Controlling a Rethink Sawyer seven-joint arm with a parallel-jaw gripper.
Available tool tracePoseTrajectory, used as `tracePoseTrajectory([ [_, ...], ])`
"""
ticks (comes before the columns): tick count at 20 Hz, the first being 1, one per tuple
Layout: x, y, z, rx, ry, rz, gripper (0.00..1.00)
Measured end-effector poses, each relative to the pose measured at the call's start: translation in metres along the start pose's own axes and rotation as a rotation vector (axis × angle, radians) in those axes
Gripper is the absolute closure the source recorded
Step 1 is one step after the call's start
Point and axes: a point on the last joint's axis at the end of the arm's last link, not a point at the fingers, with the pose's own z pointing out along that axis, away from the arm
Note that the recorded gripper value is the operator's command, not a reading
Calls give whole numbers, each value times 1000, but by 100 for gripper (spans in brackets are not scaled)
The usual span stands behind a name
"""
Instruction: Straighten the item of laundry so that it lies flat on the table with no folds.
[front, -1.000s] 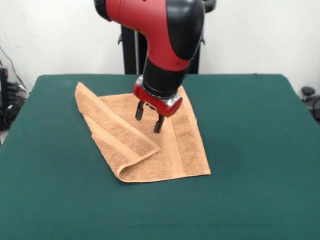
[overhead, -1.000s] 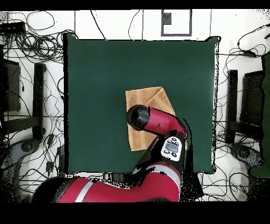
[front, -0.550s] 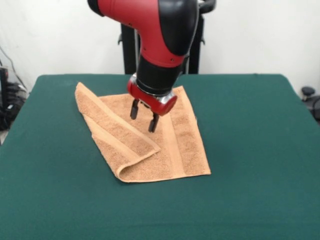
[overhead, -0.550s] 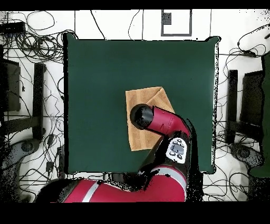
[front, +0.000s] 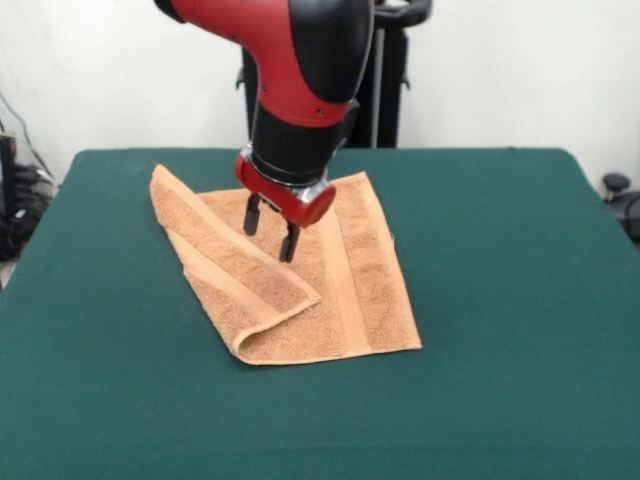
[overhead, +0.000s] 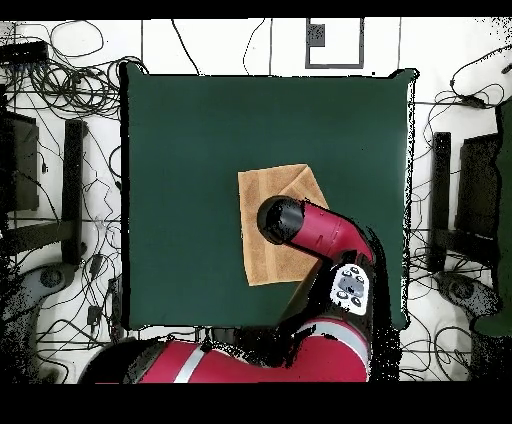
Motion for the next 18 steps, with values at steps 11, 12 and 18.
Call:
tracePoseTrajectory([
  [11,-1,1,-2,-3,-3,0,0],
  [12,-1,1,-1,-3,-5,0,0],
  [18,0,0,1,0,-19,-17,0],
])
